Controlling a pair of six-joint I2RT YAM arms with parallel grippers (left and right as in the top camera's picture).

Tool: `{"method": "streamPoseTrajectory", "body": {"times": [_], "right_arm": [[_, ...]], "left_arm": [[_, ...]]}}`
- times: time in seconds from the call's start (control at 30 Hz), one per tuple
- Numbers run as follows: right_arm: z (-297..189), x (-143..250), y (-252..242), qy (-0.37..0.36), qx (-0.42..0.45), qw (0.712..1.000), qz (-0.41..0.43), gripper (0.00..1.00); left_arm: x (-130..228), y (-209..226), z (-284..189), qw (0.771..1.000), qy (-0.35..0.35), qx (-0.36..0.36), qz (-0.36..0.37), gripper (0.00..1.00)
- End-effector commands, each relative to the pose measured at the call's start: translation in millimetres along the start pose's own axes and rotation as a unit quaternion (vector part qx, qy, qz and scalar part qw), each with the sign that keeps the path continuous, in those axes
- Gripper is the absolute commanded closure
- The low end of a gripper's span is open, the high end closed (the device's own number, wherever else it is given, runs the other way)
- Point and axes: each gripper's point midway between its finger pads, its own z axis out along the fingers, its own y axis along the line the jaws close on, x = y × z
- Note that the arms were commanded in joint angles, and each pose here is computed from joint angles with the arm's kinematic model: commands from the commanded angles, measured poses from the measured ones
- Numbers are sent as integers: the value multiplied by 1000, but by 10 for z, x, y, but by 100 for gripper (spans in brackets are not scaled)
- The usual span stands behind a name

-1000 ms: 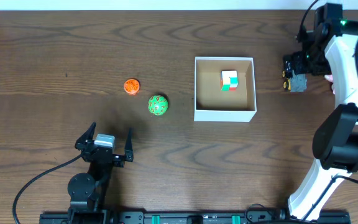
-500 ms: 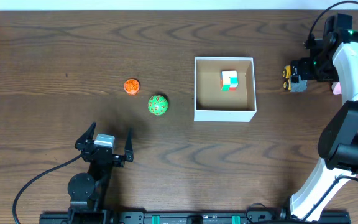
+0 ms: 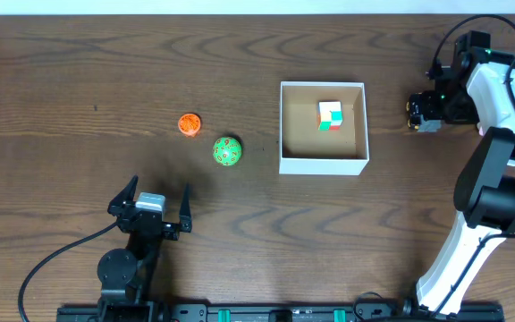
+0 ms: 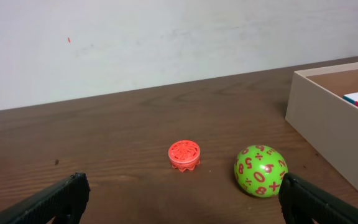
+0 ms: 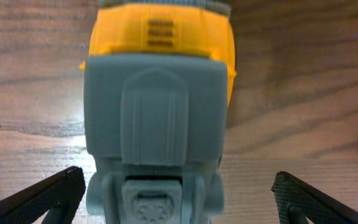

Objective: Pack container
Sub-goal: 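Lower the right gripper and grasp the toy truck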

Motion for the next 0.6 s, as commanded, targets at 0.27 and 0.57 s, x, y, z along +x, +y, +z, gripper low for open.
{"method": "streamPoseTrajectory", "body": {"times": [0.27,0.57], "right_arm": [[29,-31,22,-6,-8,1000,-7,13],[28,-68,31,-14,-11,1000,4,33]], "left_arm": [[157,-19,9,1000,23,4,2,2],[158,-19,9,1000,23,4,2,2]]}}
